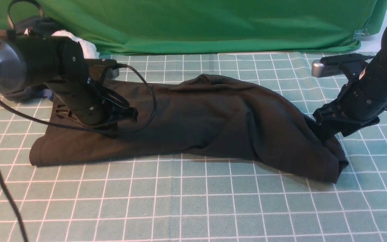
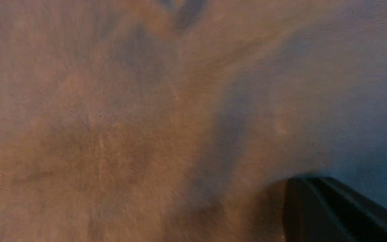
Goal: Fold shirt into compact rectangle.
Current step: 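Pull the folded dark garment lengthwise by its ends to straighten it flat on the table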
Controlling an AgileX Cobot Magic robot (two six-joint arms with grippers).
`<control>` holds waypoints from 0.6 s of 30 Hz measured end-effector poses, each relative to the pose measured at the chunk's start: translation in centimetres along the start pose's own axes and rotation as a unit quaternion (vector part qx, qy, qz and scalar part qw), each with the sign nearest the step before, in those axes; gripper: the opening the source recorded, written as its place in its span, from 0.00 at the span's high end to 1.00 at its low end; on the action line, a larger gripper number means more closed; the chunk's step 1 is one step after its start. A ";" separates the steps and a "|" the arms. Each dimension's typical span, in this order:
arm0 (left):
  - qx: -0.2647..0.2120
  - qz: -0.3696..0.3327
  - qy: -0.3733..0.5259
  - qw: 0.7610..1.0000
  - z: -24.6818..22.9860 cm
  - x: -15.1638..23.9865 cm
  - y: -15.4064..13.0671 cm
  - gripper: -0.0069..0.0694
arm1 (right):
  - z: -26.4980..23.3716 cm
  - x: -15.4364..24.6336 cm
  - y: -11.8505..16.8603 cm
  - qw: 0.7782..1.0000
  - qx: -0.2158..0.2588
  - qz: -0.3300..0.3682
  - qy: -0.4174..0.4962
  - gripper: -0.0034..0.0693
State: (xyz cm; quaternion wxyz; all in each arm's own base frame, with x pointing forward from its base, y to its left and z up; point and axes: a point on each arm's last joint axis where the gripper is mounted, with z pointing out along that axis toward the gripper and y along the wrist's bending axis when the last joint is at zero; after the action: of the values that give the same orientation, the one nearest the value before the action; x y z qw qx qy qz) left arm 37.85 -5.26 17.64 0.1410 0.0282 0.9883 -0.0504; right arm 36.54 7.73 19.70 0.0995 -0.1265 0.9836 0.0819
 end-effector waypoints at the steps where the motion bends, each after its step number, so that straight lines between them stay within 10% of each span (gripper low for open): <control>1: 0.003 -0.008 0.006 1.000 0.4 0.1 0.2 0.90 | 0.5 0.0 0.0 1.000 -0.003 0.002 0.003 0.38; 10: 0.006 -0.018 0.019 1.000 1.4 0.2 0.4 0.90 | 4.0 -0.2 0.7 0.999 -0.028 -0.018 0.021 0.38; 18: 0.006 -0.018 0.019 1.000 1.4 0.2 0.4 0.90 | 3.4 -0.2 0.7 0.998 -0.020 -0.051 0.013 0.87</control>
State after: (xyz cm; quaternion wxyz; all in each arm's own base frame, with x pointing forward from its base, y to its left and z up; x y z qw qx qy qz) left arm 38.08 -5.03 16.21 0.1212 0.0120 0.9908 -0.0586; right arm 37.18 9.08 16.53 0.0886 -0.1795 0.9752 0.0948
